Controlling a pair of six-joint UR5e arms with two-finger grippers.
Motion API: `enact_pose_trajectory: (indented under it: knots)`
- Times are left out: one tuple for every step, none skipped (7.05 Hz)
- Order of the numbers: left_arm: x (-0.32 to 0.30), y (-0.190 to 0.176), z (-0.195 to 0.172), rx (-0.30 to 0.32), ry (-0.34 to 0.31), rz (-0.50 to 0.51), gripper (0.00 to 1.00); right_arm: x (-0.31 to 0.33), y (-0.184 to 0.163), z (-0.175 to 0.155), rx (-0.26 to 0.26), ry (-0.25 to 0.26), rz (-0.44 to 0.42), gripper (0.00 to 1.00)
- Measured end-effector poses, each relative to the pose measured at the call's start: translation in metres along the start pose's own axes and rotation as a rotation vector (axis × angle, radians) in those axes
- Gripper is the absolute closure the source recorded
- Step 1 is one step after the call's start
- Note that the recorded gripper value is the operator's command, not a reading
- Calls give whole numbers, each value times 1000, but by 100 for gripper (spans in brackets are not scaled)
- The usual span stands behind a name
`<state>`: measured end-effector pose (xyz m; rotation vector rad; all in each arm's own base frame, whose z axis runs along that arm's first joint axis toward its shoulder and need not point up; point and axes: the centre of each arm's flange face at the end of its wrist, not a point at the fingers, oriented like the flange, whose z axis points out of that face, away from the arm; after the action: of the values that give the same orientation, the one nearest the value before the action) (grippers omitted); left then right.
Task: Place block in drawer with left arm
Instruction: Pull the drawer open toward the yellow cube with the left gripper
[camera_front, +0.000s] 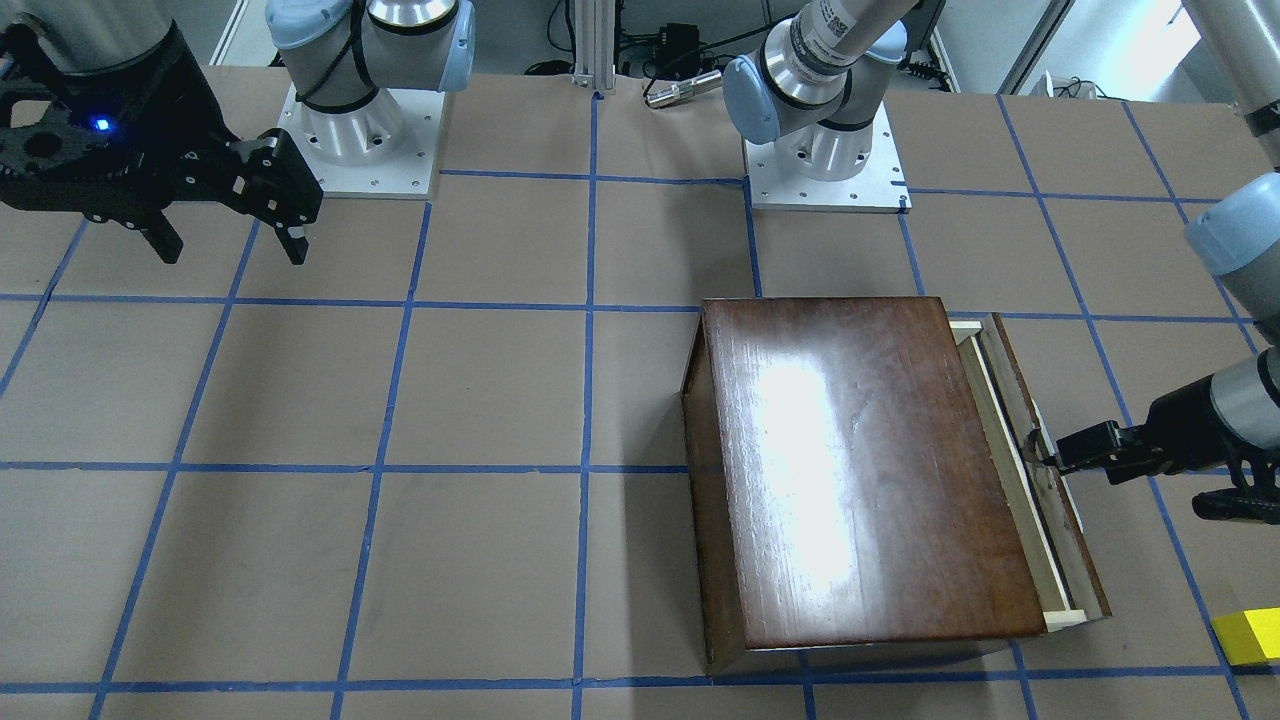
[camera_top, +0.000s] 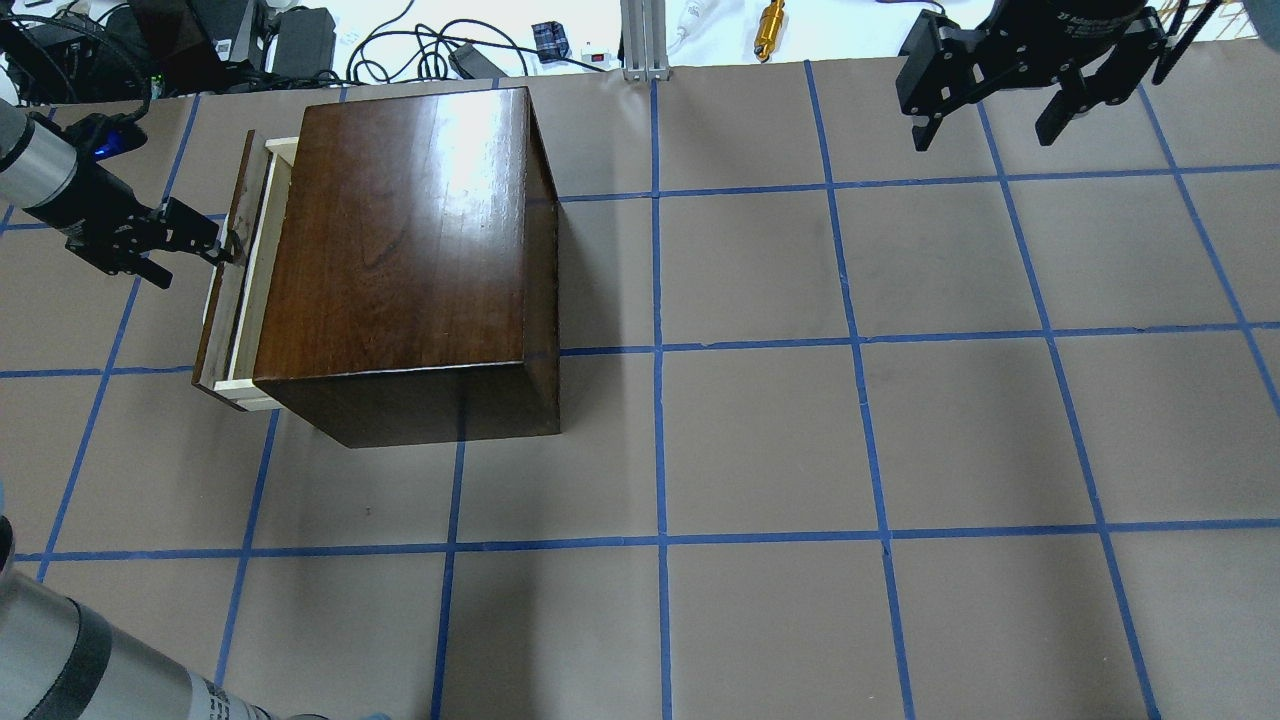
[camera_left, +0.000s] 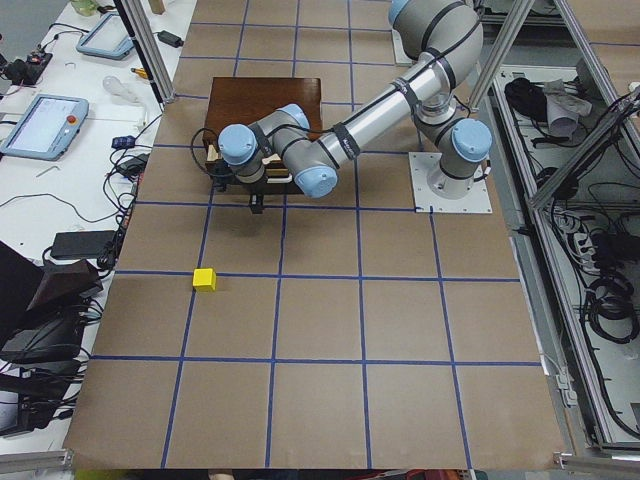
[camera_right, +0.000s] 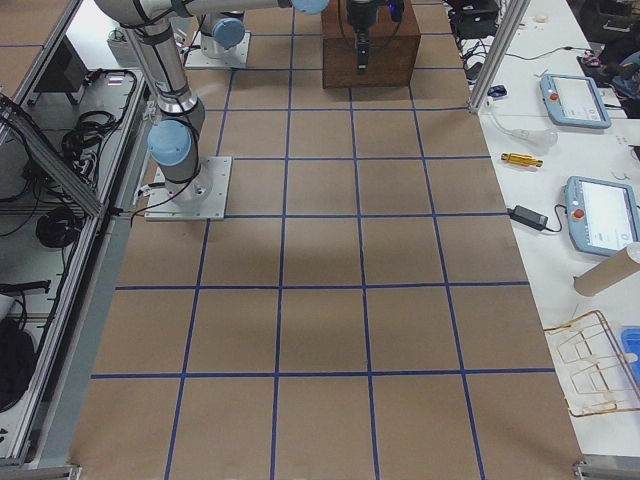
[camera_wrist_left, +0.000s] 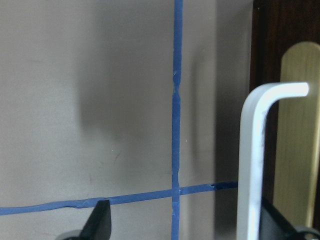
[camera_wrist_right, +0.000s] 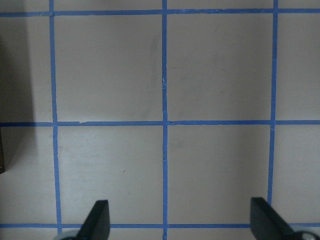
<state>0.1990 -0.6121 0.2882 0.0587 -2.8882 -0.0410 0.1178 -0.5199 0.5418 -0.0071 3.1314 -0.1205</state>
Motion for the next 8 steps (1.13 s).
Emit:
enact_pose_trajectory:
  knots:
    - [-8,2,-1,2,3,-11,0,0,0,0,0,0,0,0]
    - [-13,4,-2,3,4,-17,0,0,0,0,0,0,0,0]
    - [-16,5,-3,4,4,-21,0,0,0,0,0,0,0,0]
    - [-22,7,-4,6,6,-28,0,0,0,0,0,0,0,0]
    - [-30,9,-6,9,7,-39,0,0,0,0,0,1,0,0]
    - [-37,11,-9,11,9,-49,0,0,0,0,-1,1,0,0]
    - [-43,14,-11,14,9,-60,0,0,0,0,-1,0,0,0]
    - [-51,16,-14,17,10,-72,0,0,0,0,0,0,0,0]
